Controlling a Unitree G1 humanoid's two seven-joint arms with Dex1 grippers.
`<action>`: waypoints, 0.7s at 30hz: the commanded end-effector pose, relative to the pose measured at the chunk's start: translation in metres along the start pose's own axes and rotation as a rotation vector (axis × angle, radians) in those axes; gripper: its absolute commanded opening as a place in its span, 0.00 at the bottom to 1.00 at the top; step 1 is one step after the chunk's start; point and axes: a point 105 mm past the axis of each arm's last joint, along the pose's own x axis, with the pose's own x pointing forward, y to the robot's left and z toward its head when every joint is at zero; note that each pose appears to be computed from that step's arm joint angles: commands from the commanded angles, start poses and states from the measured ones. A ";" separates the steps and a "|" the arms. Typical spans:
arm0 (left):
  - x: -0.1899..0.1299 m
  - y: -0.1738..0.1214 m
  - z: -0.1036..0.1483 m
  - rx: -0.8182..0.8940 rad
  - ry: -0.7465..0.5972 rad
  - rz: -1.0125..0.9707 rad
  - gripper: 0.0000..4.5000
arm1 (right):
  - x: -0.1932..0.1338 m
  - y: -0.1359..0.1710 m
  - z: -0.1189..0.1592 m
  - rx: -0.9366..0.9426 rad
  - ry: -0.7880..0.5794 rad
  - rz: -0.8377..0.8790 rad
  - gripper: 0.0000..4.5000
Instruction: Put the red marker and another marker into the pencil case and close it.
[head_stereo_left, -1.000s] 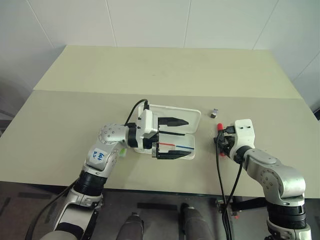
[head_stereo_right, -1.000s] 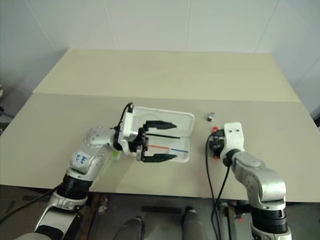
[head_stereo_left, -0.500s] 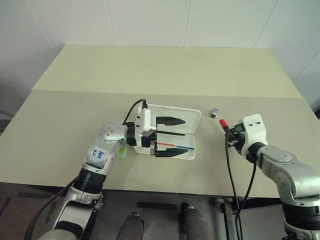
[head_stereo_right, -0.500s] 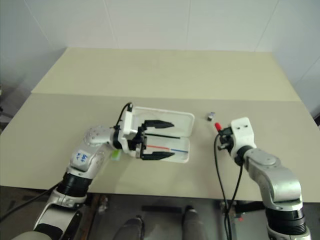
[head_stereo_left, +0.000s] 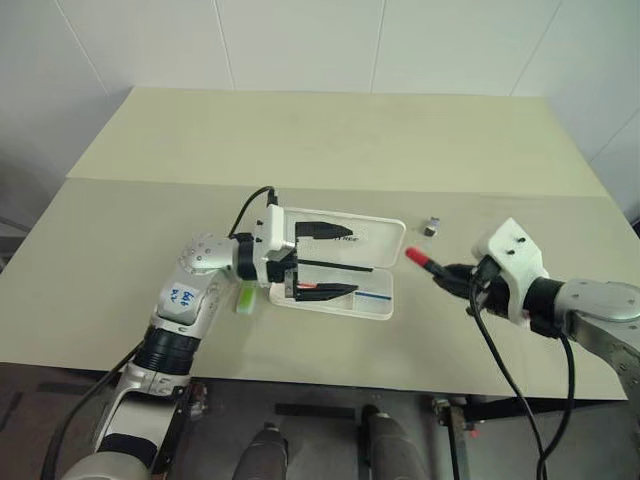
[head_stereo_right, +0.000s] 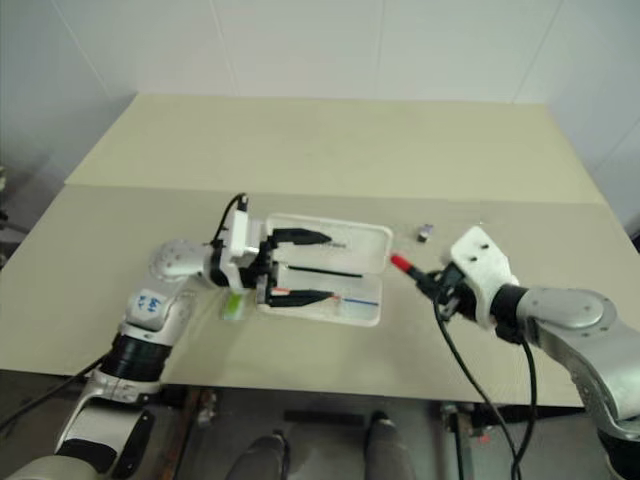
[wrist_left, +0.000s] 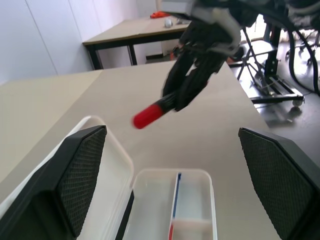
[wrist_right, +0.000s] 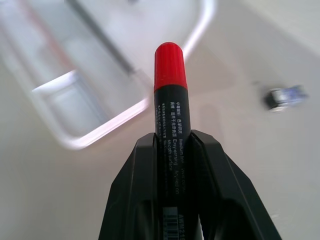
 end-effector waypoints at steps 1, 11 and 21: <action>-0.009 -0.002 0.008 0.032 -0.028 -0.004 1.00 | 0.001 0.018 0.011 -0.068 -0.017 0.100 0.13; -0.014 -0.007 0.007 0.037 -0.033 0.016 1.00 | 0.043 0.043 0.039 -0.220 -0.076 0.287 0.13; -0.018 -0.020 0.010 0.020 -0.041 0.014 1.00 | 0.080 0.049 0.058 -0.329 -0.116 0.359 0.13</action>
